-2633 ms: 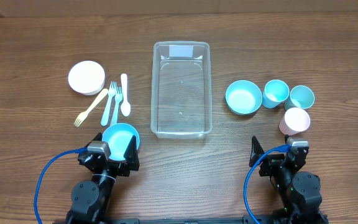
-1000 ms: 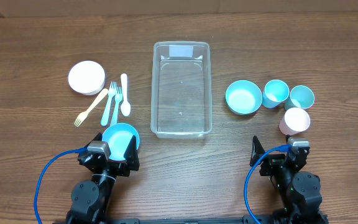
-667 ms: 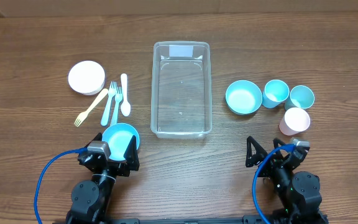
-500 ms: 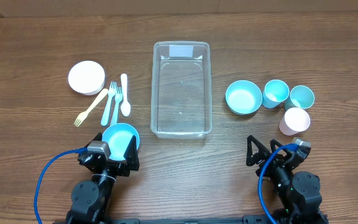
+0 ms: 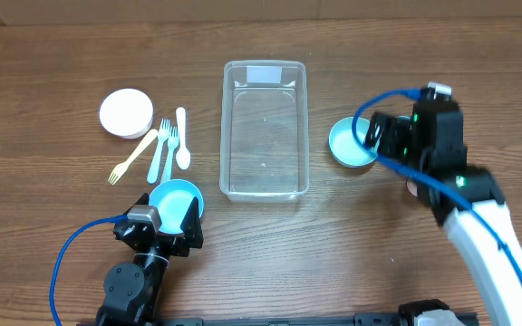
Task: Pack container
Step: 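Reach the right gripper to the blue cup and grasp it, then carry the blue cup into the container and release it, then grasp the green cup with the right gripper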
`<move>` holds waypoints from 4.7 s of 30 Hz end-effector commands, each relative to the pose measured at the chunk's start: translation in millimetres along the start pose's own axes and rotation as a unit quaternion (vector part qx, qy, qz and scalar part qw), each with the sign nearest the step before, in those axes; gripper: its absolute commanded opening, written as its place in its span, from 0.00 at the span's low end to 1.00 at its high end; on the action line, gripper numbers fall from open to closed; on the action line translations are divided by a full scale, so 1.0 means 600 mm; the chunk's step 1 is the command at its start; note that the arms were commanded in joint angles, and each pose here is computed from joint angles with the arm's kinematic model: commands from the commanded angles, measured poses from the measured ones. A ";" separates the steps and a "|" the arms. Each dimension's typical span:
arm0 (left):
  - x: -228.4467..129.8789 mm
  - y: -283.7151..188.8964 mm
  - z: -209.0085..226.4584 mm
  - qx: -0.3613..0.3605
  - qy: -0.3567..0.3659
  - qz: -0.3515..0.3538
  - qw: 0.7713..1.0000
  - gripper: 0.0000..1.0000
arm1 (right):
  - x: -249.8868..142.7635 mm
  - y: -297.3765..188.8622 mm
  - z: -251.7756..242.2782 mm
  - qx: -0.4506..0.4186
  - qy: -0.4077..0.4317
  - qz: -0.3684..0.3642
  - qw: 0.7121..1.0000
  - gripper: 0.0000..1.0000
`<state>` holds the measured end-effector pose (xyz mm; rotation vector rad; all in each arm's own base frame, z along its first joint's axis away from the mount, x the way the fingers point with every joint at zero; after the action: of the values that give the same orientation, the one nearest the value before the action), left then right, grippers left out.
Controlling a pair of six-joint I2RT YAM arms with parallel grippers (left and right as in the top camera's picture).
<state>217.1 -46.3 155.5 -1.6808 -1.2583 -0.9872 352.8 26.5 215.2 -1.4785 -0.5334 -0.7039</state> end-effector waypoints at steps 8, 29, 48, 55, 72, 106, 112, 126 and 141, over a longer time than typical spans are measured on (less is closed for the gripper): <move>-0.001 0.000 0.000 -0.003 -0.005 -0.002 1.000 1.00 | -0.010 0.164 -0.002 0.003 0.024 0.127 0.992 0.89; -0.001 0.000 0.000 -0.003 -0.005 -0.002 1.000 1.00 | -0.053 0.254 -0.043 -0.025 0.149 0.162 0.975 0.38; -0.001 0.000 0.000 -0.003 -0.005 -0.002 1.000 1.00 | 0.160 0.126 0.068 0.057 0.069 0.100 0.991 0.04; -0.001 0.000 0.000 -0.003 -0.005 -0.002 1.000 1.00 | 0.123 0.056 0.373 0.176 -0.136 0.052 0.973 0.04; -0.001 0.000 0.000 -0.003 -0.005 -0.002 1.000 1.00 | -0.018 0.258 0.391 0.099 -0.158 0.148 0.971 0.04; 0.000 0.000 0.000 -0.003 -0.005 -0.002 1.000 1.00 | 0.214 0.036 0.017 -0.043 0.050 0.139 0.988 0.50; -0.001 0.000 0.000 -0.003 -0.005 -0.002 1.000 1.00 | 0.149 0.033 -0.224 -0.144 0.177 0.220 0.948 0.54; -0.001 0.000 0.000 -0.003 -0.005 -0.002 1.000 1.00 | -0.093 0.128 -0.251 -0.135 0.178 0.387 0.894 0.50; -0.001 0.000 0.000 -0.003 -0.005 -0.002 1.000 1.00 | 0.073 0.123 -0.251 -0.123 0.170 0.223 0.952 0.04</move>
<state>217.1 -46.3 155.3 -1.6808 -1.2580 -0.9869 391.3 -132.2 103.8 -1.6004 0.3468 -0.5065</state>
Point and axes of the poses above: each gripper's point midway between its finger pads, its own y axis out along the fingers, its own z axis along the line the jaws close on, x = y × z, the point moved 2 cm from there along -y, back along the fingers, and after that the axes turned 8 degrees about -y, right-handed, at the moved point
